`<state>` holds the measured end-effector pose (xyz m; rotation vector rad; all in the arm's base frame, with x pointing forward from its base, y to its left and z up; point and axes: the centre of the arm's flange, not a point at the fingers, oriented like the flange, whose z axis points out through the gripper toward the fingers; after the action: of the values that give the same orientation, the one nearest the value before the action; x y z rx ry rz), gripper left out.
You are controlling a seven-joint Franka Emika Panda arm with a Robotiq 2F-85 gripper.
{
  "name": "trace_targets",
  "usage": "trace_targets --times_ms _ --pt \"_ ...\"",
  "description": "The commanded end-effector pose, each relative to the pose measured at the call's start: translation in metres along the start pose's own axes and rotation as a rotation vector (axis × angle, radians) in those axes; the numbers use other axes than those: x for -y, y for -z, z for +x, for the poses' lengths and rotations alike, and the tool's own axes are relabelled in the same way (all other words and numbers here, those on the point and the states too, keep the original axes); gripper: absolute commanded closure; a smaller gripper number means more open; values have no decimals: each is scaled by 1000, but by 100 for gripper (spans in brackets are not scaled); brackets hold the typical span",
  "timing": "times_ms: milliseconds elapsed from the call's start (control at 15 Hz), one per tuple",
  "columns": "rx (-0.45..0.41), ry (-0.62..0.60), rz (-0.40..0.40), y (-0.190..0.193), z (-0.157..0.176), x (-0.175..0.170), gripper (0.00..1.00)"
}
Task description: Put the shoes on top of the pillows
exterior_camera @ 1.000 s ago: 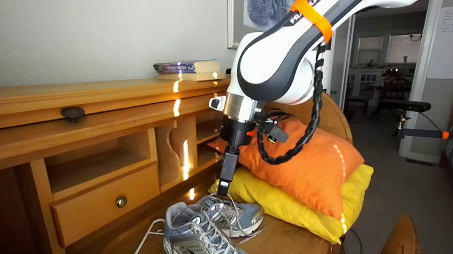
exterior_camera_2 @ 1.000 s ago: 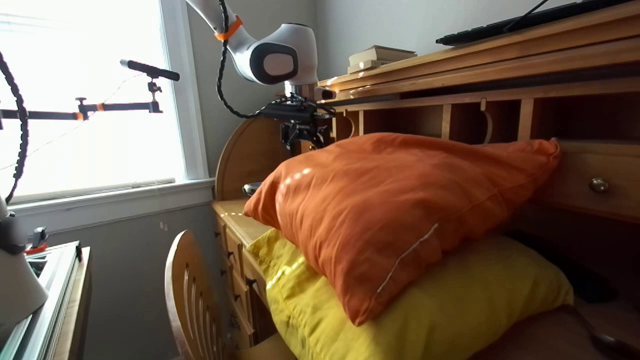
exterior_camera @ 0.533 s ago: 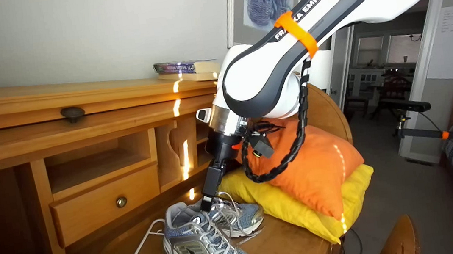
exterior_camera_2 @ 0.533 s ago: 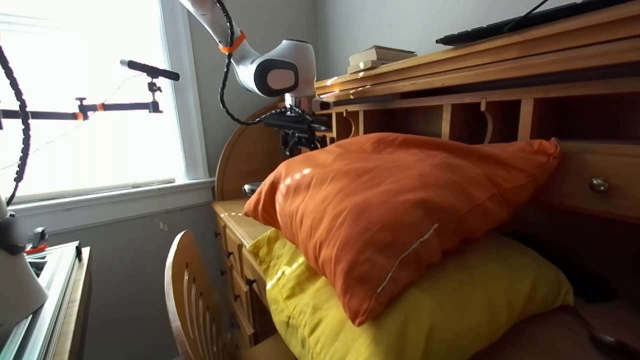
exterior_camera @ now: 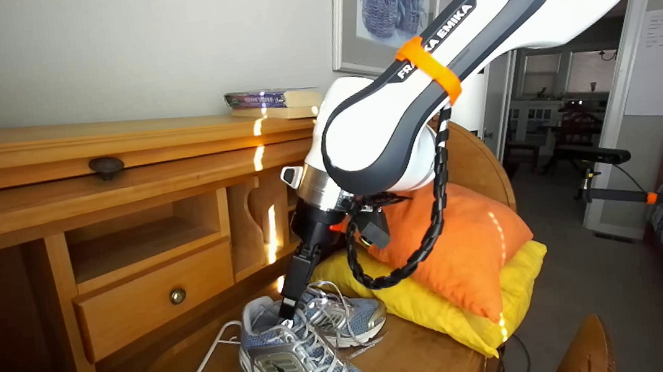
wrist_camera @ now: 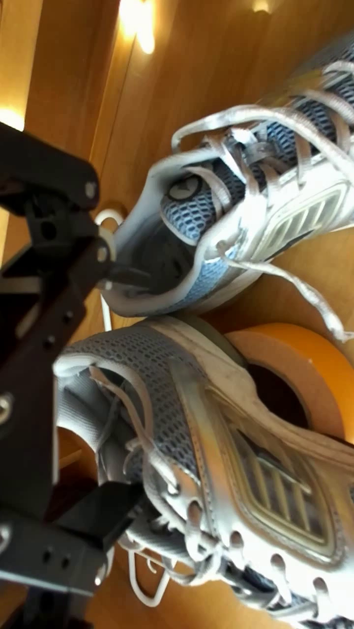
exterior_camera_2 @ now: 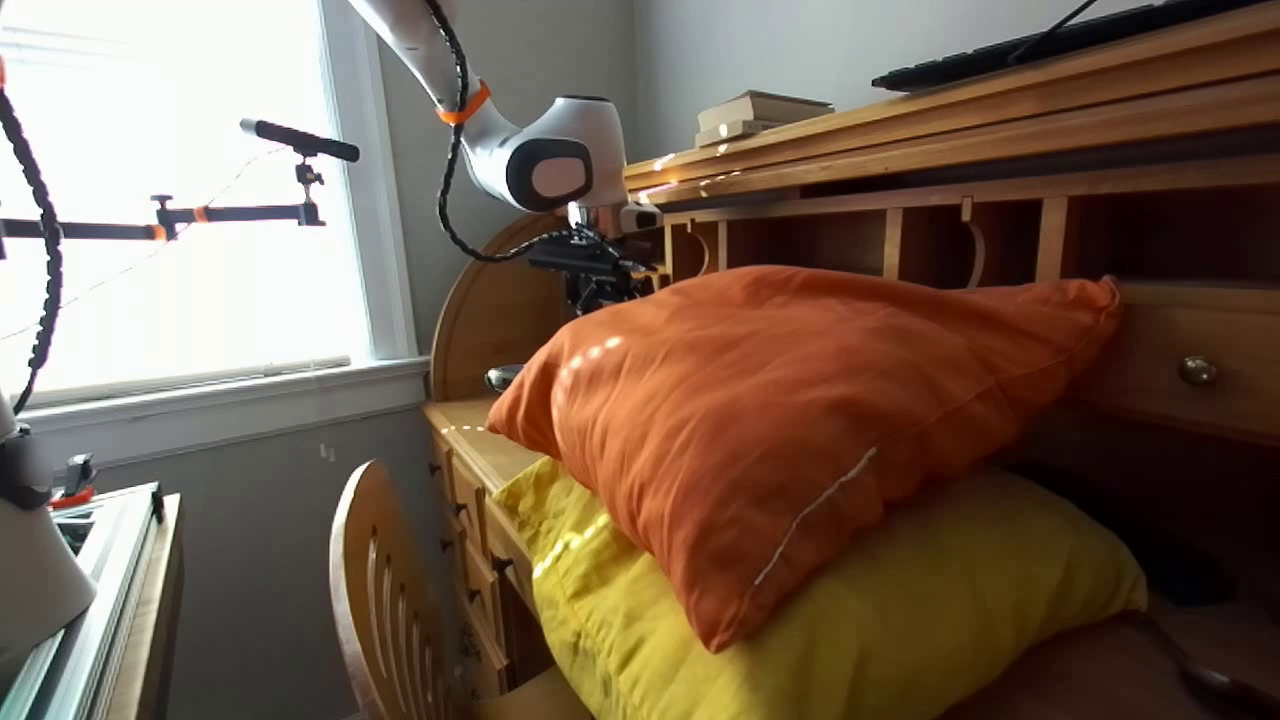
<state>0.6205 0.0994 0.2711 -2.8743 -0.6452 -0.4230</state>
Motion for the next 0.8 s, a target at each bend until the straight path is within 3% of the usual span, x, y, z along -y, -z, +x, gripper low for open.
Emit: trace_targets --times_ms 0,467,600,733 --pt "25 -56 -22 -14 -3 0 27" --pt "47 -115 -24 -17 -5 2 82" --pt "61 -124 5 -16 -4 5 95" --pt "59 -132 18 -12 -3 5 100"
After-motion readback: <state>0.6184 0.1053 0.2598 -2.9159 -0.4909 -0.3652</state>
